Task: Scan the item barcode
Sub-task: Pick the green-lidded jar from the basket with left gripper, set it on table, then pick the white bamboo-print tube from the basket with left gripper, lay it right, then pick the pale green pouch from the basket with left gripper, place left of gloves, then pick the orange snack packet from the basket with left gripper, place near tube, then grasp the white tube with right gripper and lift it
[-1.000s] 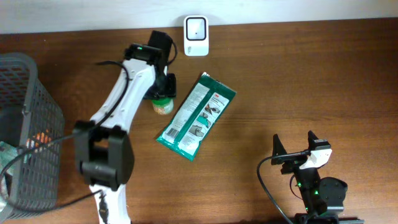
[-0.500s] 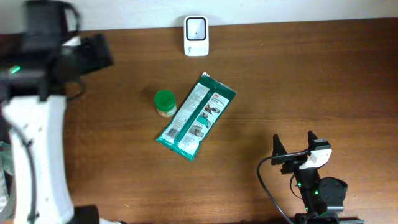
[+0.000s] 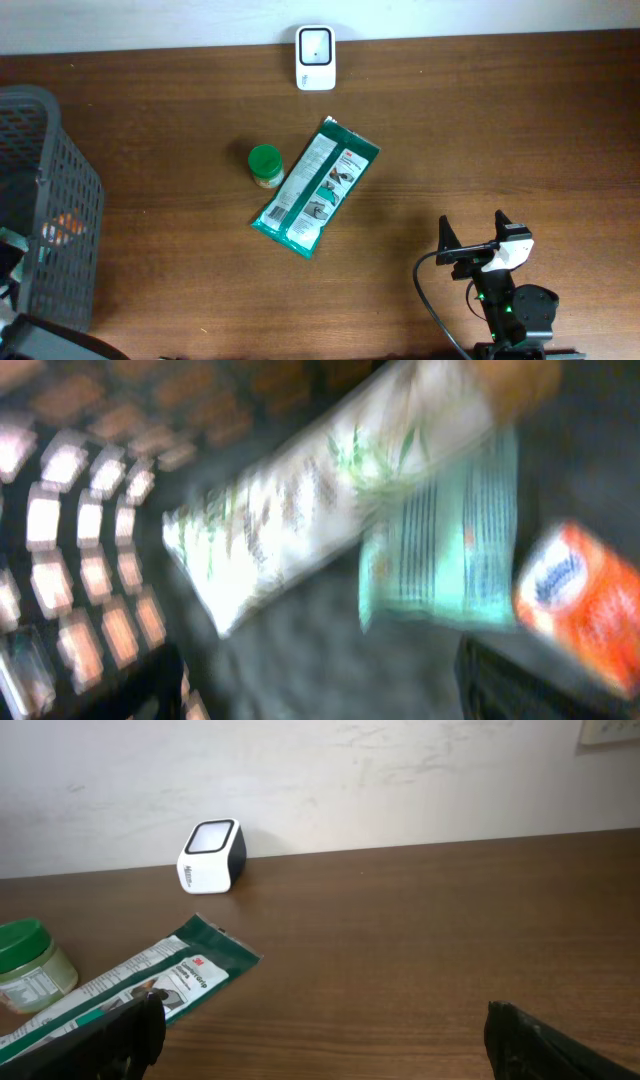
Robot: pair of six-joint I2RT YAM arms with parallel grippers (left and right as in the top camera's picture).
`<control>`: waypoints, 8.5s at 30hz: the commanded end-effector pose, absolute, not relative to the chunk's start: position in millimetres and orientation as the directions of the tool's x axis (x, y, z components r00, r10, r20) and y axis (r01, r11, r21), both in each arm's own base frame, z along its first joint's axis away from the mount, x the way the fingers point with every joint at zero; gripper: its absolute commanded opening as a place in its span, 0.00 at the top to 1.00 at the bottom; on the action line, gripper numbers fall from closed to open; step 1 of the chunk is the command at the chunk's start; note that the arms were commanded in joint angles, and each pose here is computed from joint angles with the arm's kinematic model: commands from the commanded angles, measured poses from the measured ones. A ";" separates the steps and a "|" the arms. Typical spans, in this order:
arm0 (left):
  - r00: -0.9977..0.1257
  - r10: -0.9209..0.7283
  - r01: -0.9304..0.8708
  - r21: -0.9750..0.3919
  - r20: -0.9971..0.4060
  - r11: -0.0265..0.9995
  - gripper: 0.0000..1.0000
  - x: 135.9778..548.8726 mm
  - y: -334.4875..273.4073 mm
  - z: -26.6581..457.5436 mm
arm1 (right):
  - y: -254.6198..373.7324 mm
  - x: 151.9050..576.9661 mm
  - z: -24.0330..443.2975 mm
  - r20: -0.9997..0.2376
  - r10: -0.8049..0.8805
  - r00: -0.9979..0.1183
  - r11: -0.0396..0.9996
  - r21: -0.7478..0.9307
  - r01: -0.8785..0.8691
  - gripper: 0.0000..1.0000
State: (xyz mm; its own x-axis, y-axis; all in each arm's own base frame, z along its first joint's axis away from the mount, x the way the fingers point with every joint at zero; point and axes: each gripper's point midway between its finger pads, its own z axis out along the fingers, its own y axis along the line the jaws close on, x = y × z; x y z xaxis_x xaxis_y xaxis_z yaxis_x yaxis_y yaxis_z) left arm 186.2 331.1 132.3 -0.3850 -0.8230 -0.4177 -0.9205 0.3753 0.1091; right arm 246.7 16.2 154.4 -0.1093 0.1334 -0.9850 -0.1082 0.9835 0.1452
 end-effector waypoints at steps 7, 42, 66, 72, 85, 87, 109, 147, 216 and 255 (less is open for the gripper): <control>-0.723 -0.553 -0.684 0.319 -0.415 0.656 0.13 181.4 356.6 86.2 | 19.7 246.3 151.8 -0.984 0.135 -0.116 0.981 0.150 -0.125 0.02; -0.379 0.269 -0.359 0.409 -0.885 0.839 1.00 402.7 139.0 443.4 | 19.7 246.3 151.8 -0.984 0.135 -0.116 0.981 0.150 -0.125 0.02; -0.910 0.300 0.360 -0.183 -0.286 0.915 0.18 324.3 -359.0 63.3 | 19.6 246.3 151.8 -0.984 0.135 -0.116 0.981 0.150 -0.125 0.02; -0.840 0.223 0.354 -0.190 -0.494 0.916 0.01 408.9 -302.3 202.8 | 19.7 246.3 151.8 -0.984 0.135 -0.116 0.981 0.150 -0.125 0.02; -0.378 -0.732 -0.823 -0.158 -0.567 0.546 0.02 319.9 291.0 302.7 | 19.7 246.3 151.8 -0.984 0.135 -0.116 0.981 0.150 -0.125 0.02; -0.379 -0.771 -0.853 -0.129 -0.512 0.506 0.05 305.4 307.8 262.8 | 19.7 246.3 151.8 -0.984 0.135 -0.116 0.981 0.150 -0.125 0.02; -0.807 -0.562 -0.589 0.205 -0.178 0.781 0.86 278.6 325.9 14.2 | 19.7 246.3 151.8 -0.984 0.135 -0.116 0.981 0.150 -0.125 0.02; -0.843 -0.154 -0.016 -0.262 -0.516 0.965 0.27 412.5 -20.3 187.4 | 19.7 246.3 151.8 -0.984 0.135 -0.116 0.981 0.150 -0.125 0.02; -0.867 0.185 0.381 -0.377 -0.462 0.844 0.25 438.1 -272.5 171.9 | 19.6 246.3 151.8 -0.984 0.135 -0.116 0.981 0.150 -0.125 0.02; -0.619 0.044 0.040 0.024 -0.784 0.999 0.01 446.9 122.8 332.1 | 38.7 243.2 164.6 -0.978 0.185 -0.098 0.950 0.203 -0.236 0.02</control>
State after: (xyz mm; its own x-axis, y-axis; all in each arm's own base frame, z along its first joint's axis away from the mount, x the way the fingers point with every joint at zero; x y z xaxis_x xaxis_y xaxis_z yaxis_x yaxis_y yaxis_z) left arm 444.1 121.2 332.9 -0.6212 0.0301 -0.7831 0.0282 0.9995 0.0160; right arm 246.7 22.3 163.6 -0.0762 0.1374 -0.9876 -0.1487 0.9778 0.1475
